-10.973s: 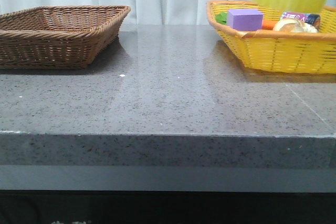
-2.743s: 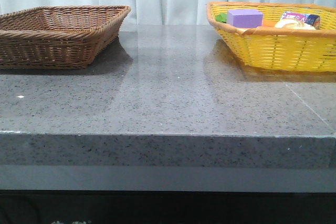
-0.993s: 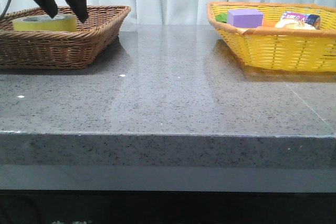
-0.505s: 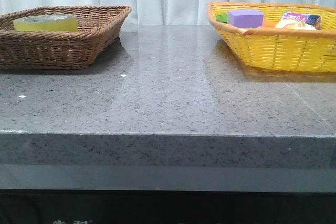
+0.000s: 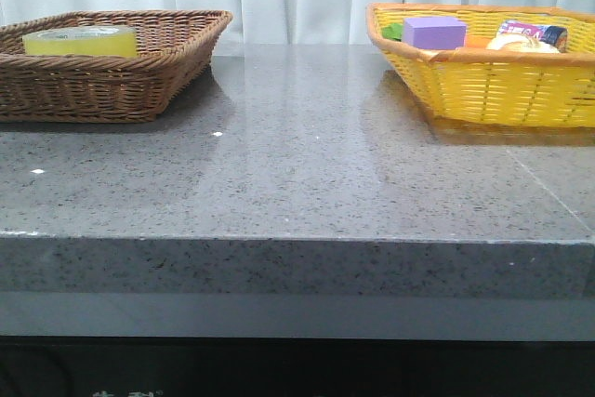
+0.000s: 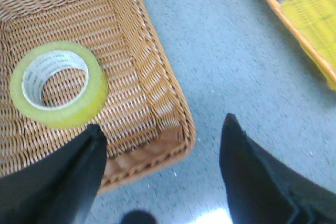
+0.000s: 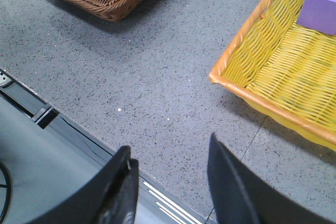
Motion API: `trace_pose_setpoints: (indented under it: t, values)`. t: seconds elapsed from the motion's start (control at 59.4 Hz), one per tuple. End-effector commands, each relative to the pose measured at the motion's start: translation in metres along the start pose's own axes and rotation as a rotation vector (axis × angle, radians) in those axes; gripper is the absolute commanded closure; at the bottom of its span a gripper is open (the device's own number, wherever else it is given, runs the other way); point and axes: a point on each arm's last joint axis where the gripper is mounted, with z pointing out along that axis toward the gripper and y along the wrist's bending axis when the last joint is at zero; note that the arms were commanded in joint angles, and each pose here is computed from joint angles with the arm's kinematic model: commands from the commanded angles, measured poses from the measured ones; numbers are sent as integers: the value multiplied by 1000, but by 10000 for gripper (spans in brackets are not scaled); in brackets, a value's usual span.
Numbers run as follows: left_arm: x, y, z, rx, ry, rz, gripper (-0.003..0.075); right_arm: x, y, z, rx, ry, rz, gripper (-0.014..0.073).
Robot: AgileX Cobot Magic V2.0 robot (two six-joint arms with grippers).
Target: Transfer tape with both arms
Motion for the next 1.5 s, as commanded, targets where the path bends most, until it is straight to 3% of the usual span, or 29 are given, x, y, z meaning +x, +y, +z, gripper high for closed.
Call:
trace_pose_setpoints:
  t: [0.0, 0.353, 0.539, 0.741, 1.144, 1.296, 1.481]
  values:
    - [14, -8, -31, 19, -151, 0, 260, -12, 1, -8, 4, -103, 2, 245]
    - [113, -12, -50, 33, -179, 5, 260, -12, 1, -8, 4, -103, 2, 245]
    - [143, -14, -60, 49, -226, -9, 260, -13, 1, -7, 2, -102, 5, 245]
    - [158, -14, -68, 48, -274, -9, 260, -13, -3, -7, 38, -109, 39, 245]
    - [154, -14, -70, 47, -322, -12, 264, -15, -7, -8, 79, -132, 37, 248]
    - [154, -14, -70, 47, -325, -13, 367, -15, -7, -8, 79, -132, 37, 348]
    - [154, -14, -70, 47, -325, -13, 620, -15, -7, -8, 79, -132, 36, 605]
